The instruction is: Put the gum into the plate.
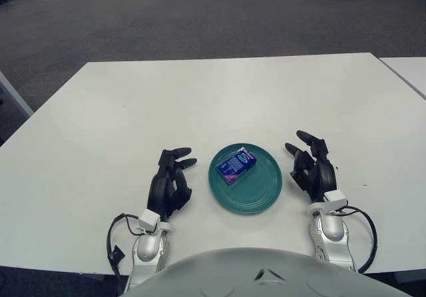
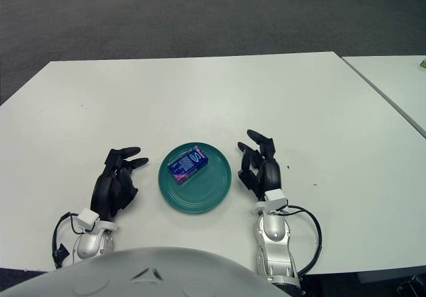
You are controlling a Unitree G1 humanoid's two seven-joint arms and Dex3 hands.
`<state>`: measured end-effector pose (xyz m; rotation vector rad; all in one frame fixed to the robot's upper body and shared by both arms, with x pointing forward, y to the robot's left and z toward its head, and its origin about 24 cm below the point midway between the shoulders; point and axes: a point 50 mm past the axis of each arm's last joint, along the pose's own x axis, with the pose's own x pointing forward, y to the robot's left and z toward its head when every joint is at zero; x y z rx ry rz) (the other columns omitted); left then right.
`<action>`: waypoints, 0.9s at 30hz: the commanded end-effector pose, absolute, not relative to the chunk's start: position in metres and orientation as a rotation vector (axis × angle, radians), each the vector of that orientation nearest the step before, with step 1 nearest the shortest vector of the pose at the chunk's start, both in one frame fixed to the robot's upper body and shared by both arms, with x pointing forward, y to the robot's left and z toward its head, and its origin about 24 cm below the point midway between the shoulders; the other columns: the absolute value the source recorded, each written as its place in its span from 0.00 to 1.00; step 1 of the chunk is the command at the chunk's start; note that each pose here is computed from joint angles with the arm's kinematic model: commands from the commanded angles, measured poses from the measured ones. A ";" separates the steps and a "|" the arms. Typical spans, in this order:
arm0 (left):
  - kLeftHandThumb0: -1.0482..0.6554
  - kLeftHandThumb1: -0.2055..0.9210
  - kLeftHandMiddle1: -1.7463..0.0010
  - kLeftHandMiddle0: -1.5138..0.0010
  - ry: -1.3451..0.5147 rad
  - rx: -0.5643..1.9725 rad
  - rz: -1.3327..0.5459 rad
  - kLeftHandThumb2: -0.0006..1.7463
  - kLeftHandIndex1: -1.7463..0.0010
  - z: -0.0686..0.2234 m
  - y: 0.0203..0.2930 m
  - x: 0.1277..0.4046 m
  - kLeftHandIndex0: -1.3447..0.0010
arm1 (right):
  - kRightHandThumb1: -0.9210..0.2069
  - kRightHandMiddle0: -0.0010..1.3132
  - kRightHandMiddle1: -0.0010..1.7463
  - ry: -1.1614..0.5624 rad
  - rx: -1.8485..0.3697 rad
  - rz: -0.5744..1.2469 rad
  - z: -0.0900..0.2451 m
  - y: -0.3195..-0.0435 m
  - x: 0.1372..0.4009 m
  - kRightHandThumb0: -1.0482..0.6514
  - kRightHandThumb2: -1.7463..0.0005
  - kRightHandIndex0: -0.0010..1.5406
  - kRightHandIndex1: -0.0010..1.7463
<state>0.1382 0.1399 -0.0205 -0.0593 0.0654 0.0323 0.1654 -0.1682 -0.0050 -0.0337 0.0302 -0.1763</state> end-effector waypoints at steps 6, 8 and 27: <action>0.09 1.00 0.48 0.74 0.157 -0.072 0.054 0.58 0.30 -0.035 0.137 0.135 0.85 | 0.00 0.00 0.54 0.271 -0.015 -0.222 -0.041 -0.167 0.123 0.22 0.54 0.30 0.25; 0.08 1.00 0.48 0.75 0.157 -0.083 0.060 0.58 0.30 -0.034 0.136 0.136 0.85 | 0.00 0.00 0.55 0.262 -0.018 -0.222 -0.039 -0.166 0.122 0.23 0.54 0.30 0.25; 0.11 1.00 0.57 0.77 0.164 -0.104 0.034 0.58 0.36 -0.018 0.124 0.137 0.92 | 0.00 0.00 0.59 0.238 -0.053 -0.205 -0.028 -0.165 0.119 0.24 0.56 0.28 0.27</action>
